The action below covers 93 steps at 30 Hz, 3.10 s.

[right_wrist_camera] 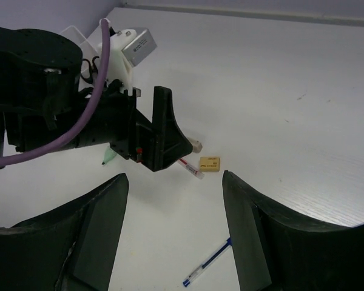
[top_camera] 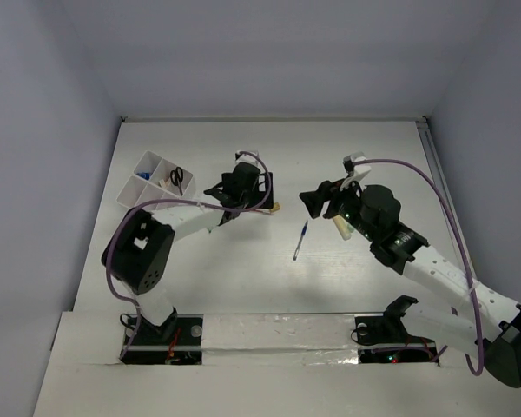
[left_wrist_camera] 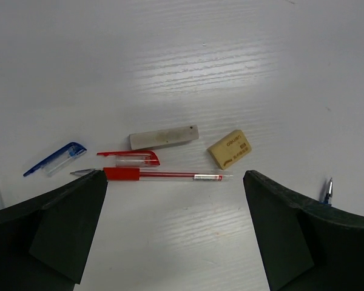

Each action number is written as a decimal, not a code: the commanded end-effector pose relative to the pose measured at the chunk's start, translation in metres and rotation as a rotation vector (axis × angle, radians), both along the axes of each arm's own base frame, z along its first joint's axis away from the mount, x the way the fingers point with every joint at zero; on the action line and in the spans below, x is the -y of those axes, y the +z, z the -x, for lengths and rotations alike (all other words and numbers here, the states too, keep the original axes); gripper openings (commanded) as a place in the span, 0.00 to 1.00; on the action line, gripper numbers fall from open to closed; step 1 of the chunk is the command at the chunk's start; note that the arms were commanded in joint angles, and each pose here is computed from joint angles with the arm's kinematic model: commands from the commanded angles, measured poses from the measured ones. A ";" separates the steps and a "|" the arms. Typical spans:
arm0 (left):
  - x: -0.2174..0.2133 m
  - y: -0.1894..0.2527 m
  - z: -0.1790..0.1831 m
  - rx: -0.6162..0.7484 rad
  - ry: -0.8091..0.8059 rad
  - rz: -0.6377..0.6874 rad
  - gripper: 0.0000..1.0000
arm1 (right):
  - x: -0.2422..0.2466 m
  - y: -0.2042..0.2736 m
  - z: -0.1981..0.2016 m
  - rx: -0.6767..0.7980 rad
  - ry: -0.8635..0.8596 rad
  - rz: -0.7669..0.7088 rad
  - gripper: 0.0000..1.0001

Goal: Sort the stationery into containers
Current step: Pick up the stationery from the center of the board, then place the stationery in the storage box.

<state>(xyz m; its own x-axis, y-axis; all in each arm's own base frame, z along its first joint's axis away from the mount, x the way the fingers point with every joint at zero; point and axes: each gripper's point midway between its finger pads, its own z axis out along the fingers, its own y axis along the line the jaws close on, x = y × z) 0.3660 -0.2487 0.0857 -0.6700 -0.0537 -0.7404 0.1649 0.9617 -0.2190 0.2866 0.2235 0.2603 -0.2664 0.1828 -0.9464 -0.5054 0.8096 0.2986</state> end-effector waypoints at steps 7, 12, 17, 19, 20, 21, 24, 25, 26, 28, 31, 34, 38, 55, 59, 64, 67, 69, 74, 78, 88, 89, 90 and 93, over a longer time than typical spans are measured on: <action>0.026 -0.002 -0.027 0.043 0.029 0.048 0.95 | 0.006 0.006 -0.006 0.019 -0.047 -0.029 0.70; 0.024 -0.009 -0.035 0.050 0.045 0.017 0.92 | 0.006 0.004 -0.006 0.017 -0.043 -0.024 0.70; 0.022 -0.021 -0.036 0.046 0.055 -0.033 0.82 | 0.004 0.002 -0.007 0.013 -0.035 -0.018 0.68; 0.020 -0.025 -0.037 0.043 0.056 -0.051 0.81 | 0.002 0.000 -0.007 0.007 -0.029 -0.016 0.67; 0.021 -0.026 -0.038 0.043 0.054 -0.055 0.74 | 0.001 0.000 -0.007 0.006 -0.023 -0.016 0.67; 0.021 -0.026 -0.038 0.042 0.051 -0.060 0.71 | 0.000 -0.003 -0.008 -0.003 -0.023 -0.009 0.67; 0.020 -0.031 -0.038 0.034 0.051 -0.072 0.61 | 0.001 -0.002 -0.007 -0.002 -0.028 -0.011 0.67; 0.020 -0.031 -0.038 0.034 0.049 -0.075 0.58 | 0.001 -0.001 -0.007 -0.001 -0.028 -0.014 0.67; 0.018 -0.035 -0.037 0.026 0.053 -0.089 0.53 | 0.002 0.000 -0.007 0.004 -0.030 -0.016 0.67; 0.017 -0.036 -0.038 0.024 0.057 -0.097 0.51 | 0.003 0.002 -0.007 0.010 -0.032 -0.014 0.67; 0.015 -0.034 -0.040 0.032 0.063 -0.108 0.39 | 0.002 0.000 -0.006 0.002 -0.029 -0.010 0.66; 0.015 -0.019 -0.046 0.068 0.077 -0.102 0.34 | 0.003 0.001 -0.006 0.004 -0.029 -0.012 0.66; 0.009 0.045 -0.055 0.171 0.109 -0.047 0.32 | 0.003 0.002 -0.005 0.007 -0.026 -0.011 0.67; -0.266 0.183 0.025 0.299 0.646 -0.047 0.37 | -0.002 -0.001 -0.004 -0.015 -0.006 -0.011 0.67; -0.314 0.157 0.041 0.252 0.766 -0.052 0.37 | -0.004 -0.003 -0.003 -0.022 0.004 -0.013 0.67; -0.339 0.121 0.041 0.169 0.826 -0.044 0.37 | -0.009 -0.010 -0.004 -0.045 0.023 -0.005 0.67; -0.341 0.120 0.036 0.173 0.835 -0.028 0.37 | -0.012 -0.014 -0.005 -0.058 0.032 0.001 0.67; -0.342 0.117 0.031 0.170 0.843 -0.021 0.38 | -0.013 -0.014 -0.005 -0.061 0.037 0.000 0.67; -0.340 0.113 0.018 0.168 0.837 0.010 0.40 | -0.013 -0.015 -0.005 -0.063 0.038 -0.002 0.67; -0.343 0.109 0.011 0.156 0.847 0.002 0.41 | -0.014 -0.016 -0.005 -0.063 0.039 0.000 0.67; -0.350 0.110 0.003 0.174 0.870 -0.021 0.49 | -0.014 -0.017 -0.006 -0.066 0.039 0.004 0.67; -0.351 0.109 0.002 0.171 0.869 -0.023 0.49 | -0.014 -0.018 -0.006 -0.068 0.039 0.004 0.67; -0.351 0.109 0.001 0.169 0.868 -0.023 0.49 | -0.014 -0.018 -0.006 -0.067 0.039 0.007 0.67; -0.351 0.107 0.000 0.167 0.868 -0.023 0.51 | -0.015 -0.020 -0.007 -0.072 0.039 0.011 0.67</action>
<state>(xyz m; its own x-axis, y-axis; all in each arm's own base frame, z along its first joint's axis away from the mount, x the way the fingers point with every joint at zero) 0.3522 0.0950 0.1666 -0.3575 -0.4911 -0.7944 -0.6005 0.7723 -0.2073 0.2883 0.2354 0.2264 -0.3657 0.1386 -0.9204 -0.5041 0.8018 0.3210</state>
